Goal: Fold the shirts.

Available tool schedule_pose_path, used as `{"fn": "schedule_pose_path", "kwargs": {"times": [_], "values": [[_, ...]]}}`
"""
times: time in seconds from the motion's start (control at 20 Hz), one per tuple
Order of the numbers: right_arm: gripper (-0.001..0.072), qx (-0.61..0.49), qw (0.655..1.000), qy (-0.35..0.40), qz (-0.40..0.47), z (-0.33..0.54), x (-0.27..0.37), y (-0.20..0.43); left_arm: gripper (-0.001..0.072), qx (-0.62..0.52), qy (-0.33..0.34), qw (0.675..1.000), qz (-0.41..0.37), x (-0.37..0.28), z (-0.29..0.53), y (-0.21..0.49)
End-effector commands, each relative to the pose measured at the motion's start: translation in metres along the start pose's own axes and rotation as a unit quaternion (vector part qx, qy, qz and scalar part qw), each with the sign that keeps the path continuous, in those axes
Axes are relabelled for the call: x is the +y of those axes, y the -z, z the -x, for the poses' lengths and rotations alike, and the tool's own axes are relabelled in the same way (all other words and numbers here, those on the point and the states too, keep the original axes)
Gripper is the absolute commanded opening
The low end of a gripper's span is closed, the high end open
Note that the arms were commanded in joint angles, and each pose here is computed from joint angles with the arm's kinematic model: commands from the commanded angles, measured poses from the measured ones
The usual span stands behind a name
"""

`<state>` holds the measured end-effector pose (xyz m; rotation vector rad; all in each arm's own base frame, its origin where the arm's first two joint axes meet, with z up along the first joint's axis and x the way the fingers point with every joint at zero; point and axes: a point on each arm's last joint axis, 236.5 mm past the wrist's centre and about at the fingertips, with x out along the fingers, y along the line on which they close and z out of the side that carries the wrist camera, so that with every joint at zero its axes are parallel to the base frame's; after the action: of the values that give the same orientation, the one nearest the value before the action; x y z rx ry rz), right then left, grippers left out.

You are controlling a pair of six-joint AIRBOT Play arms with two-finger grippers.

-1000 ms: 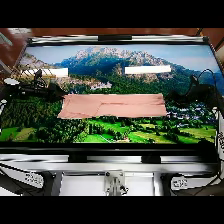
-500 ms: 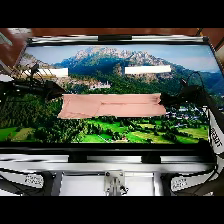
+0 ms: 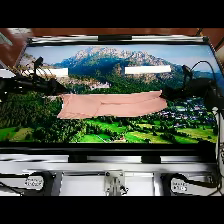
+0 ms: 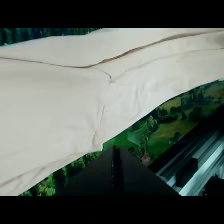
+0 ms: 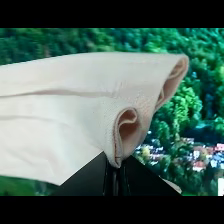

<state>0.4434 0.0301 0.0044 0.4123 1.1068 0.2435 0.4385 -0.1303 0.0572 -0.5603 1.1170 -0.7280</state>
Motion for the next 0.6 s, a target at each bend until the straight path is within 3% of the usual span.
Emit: {"fn": "schedule_pose_path", "kwargs": {"times": [0.0, 0.25, 0.55], "values": [[0.0066, -0.013, 1.0, -0.01, 0.018, 0.052, 0.032, 0.005, 0.0033, 0.002, -0.011, 1.0, -0.005, -0.017, -0.041, 0.009], [0.0066, -0.035, 0.999, -0.02, 0.014, 0.105, 0.063, 0.016, 0.0033, 0.027, -0.012, 0.999, -0.039, -0.055, -0.114, 0.047], [0.0066, -0.103, 0.993, -0.043, 0.031, 0.17, 0.105, 0.024, 0.0034, -0.009, 0.021, 1.0, -0.016, -0.11, -0.177, 0.059]]}}
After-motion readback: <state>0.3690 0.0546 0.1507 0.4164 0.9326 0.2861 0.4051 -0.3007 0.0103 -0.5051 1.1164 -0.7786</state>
